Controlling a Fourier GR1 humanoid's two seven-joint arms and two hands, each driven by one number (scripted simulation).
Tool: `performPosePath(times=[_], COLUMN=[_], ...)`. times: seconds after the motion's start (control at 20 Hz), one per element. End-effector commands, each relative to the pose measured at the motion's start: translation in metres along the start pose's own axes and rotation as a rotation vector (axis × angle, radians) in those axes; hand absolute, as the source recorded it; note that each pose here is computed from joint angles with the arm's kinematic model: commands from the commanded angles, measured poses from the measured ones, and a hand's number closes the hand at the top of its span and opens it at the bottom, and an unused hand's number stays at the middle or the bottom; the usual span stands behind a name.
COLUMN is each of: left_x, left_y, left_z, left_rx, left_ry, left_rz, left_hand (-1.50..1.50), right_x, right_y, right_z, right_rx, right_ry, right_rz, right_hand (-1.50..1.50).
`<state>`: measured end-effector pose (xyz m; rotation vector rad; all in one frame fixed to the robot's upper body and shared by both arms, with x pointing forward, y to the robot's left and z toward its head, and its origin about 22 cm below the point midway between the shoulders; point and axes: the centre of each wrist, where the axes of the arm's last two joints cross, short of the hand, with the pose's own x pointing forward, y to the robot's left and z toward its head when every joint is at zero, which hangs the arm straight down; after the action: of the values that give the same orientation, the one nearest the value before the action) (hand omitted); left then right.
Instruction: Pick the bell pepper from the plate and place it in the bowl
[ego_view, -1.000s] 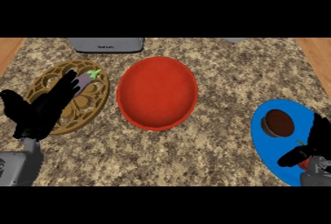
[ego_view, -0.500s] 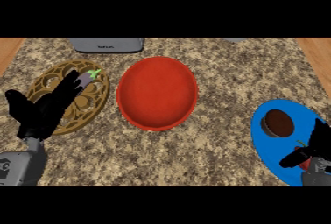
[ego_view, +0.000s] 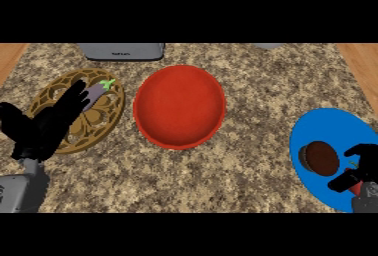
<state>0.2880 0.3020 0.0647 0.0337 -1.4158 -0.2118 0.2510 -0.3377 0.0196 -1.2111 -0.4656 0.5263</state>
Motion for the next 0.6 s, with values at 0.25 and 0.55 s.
performPosePath(times=[0.25, 0.55], left_x=[-0.002, -0.007], left_y=[-0.008, 0.004], left_z=[-0.008, -0.002], left_rx=[-0.003, 0.027], left_ry=[-0.011, -0.005], left_rz=[-0.017, 0.011], left_hand=[0.00, 0.00], right_x=[0.022, 0.017], right_y=[-0.023, 0.004], right_z=[-0.009, 0.044], right_rx=[-0.054, -0.017], right_ry=[-0.055, -0.169], right_rz=[-0.001, 0.024], right_hand=[1.50, 1.50])
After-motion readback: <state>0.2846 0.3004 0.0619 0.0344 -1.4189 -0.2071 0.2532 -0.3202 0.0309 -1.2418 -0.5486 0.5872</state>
